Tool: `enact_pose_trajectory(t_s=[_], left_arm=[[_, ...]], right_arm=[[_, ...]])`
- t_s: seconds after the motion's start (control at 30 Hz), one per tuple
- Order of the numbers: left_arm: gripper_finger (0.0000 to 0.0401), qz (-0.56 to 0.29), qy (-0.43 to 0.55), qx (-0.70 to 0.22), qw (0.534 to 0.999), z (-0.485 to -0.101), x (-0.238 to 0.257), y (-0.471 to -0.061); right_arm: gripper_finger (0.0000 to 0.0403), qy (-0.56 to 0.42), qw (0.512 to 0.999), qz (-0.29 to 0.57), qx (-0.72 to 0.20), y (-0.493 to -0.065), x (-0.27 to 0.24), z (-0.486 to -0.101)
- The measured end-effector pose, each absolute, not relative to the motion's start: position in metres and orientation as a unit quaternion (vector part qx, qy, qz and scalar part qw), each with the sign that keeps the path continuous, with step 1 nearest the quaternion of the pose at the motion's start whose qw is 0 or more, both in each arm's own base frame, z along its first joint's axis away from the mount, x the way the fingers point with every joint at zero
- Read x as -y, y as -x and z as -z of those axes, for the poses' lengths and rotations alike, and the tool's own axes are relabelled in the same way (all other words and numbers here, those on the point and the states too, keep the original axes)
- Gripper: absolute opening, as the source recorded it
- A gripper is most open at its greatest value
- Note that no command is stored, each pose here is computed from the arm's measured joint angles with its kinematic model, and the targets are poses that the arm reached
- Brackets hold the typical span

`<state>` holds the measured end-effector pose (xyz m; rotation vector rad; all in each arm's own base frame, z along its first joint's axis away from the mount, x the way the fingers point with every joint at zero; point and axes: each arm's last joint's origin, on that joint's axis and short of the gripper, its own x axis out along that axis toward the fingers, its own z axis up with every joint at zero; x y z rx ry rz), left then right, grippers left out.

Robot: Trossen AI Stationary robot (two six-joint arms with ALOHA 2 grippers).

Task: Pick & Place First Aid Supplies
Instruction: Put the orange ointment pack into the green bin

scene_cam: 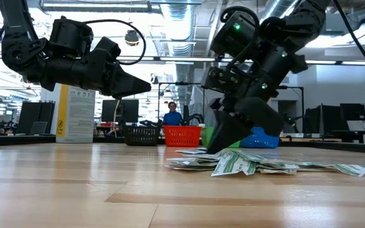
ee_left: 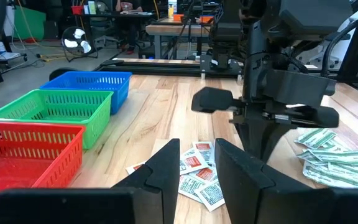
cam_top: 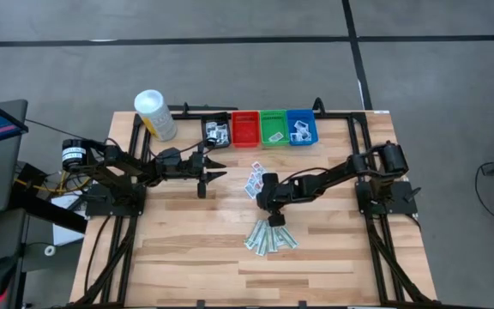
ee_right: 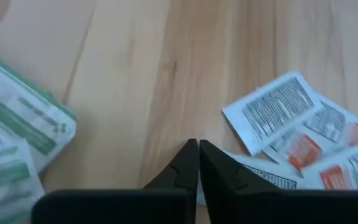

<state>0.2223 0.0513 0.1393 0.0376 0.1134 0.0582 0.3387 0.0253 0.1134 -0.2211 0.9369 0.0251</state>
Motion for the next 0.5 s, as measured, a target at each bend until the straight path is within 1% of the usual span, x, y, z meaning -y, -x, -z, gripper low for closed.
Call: enact_pose_trajectory(t_s=[0.2,0.4,0.5], left_arm=[[0.0102,-0.029,-0.019,-0.057,0.998,-0.1391,-0.0512,-0.2222],[0.0102,-0.029,-0.019,-0.057,0.998,-0.1391,-0.0513,-0.2222],[0.0102,-0.029,-0.019,-0.057,0.998,-0.1391,-0.0512,-0.2222]], right_arm=[[0.0056,0.108,0.888,-0.006,-0.448,-0.3358,-0.0283,-0.1225],[0.0109,0.098,0.889,-0.005,-0.448,-0.3356,-0.031,-0.1228],[0.0134,0.087,0.882,0.007,-0.463,-0.3329,-0.0303,-0.1212]])
